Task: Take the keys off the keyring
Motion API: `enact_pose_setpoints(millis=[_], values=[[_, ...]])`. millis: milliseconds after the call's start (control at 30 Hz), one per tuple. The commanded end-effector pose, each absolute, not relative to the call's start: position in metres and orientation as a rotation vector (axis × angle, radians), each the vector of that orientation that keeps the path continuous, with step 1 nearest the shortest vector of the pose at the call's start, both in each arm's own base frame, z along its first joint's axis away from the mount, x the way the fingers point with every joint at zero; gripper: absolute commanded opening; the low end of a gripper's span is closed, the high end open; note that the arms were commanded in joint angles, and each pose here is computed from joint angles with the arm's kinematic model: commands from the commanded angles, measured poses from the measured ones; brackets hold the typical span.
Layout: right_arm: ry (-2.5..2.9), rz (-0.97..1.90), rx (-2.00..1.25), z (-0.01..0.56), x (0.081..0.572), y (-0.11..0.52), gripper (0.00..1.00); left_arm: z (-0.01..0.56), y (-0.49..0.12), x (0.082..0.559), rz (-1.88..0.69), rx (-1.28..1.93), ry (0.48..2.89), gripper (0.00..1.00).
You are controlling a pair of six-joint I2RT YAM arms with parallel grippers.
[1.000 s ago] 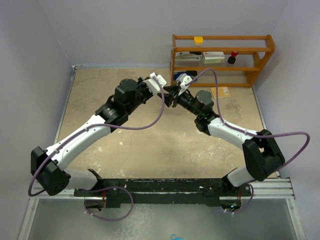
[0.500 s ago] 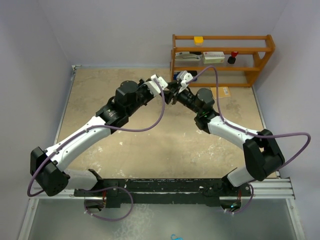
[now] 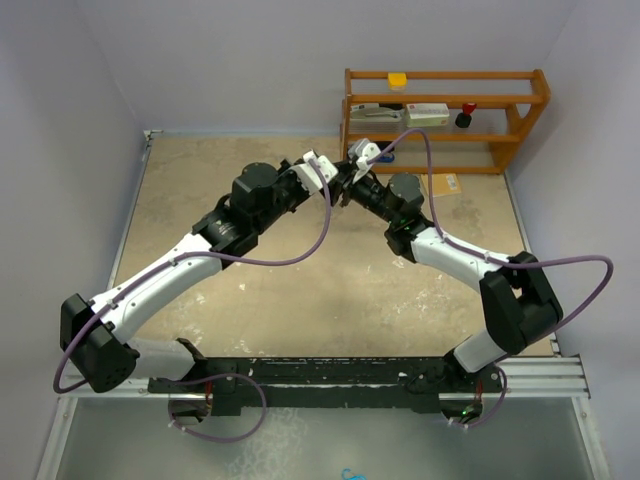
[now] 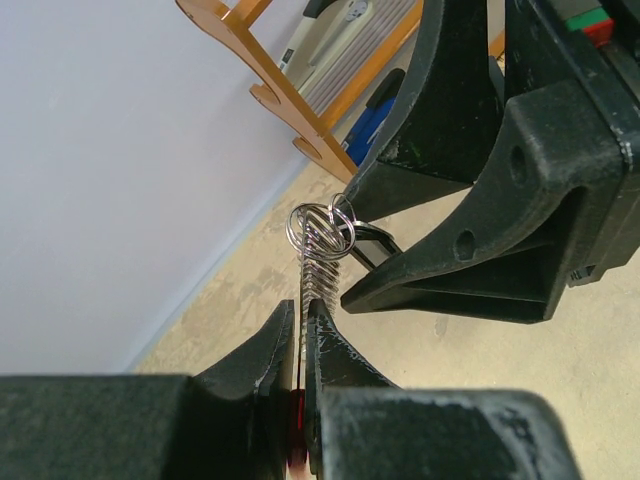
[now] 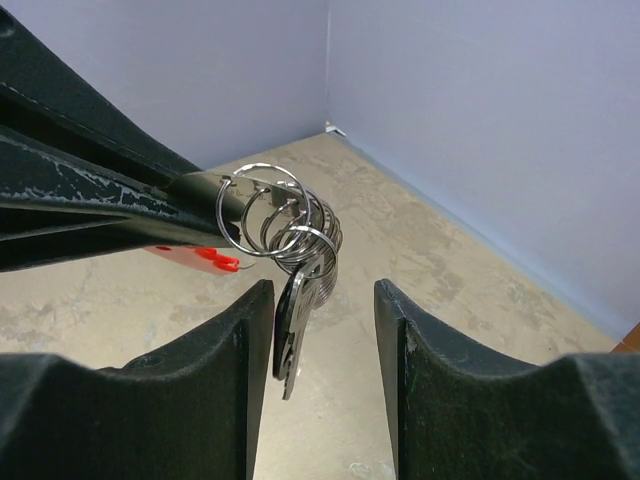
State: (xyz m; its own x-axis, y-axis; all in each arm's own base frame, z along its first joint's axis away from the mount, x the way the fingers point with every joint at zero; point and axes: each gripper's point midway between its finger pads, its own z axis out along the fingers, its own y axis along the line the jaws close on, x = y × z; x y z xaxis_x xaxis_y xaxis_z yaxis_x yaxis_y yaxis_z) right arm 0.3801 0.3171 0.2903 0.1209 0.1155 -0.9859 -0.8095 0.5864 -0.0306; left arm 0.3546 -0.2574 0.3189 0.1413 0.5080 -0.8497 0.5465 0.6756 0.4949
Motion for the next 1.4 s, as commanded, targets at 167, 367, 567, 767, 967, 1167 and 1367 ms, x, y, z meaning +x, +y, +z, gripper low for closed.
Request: enact_pose_setpoints(millis=[167, 367, 567, 767, 967, 1167, 1367], values=[[1.173, 0.732, -0.656, 0.335, 0.381, 0.313, 0.47, 0.345, -0.257, 0.351, -0.058, 0.852, 1.427, 0.00], [1.177, 0.718, -0.658, 0.336, 0.380, 0.311, 0.46, 0.347, -0.257, 0.351, -0.059, 0.849, 1.423, 0.00], [1.191, 0.703, -0.655, 0.333, 0.380, 0.308, 0.43, 0.350, -0.256, 0.351, -0.054, 0.845, 1.418, 0.00], [1.180, 0.687, -0.652, 0.338, 0.379, 0.305, 0.41, 0.349, -0.256, 0.351, -0.053, 0.843, 1.420, 0.00], [1.180, 0.682, -0.655, 0.339, 0.377, 0.304, 0.27, 0.349, -0.255, 0.352, -0.049, 0.837, 1.423, 0.00], [1.210, 0.674, -0.673, 0.334, 0.376, 0.303, 0.03, 0.357, -0.252, 0.353, -0.036, 0.812, 1.411, 0.00], [1.245, 0.651, -0.677, 0.329, 0.374, 0.298, 0.00, 0.365, -0.247, 0.356, -0.008, 0.780, 1.395, 0.00]])
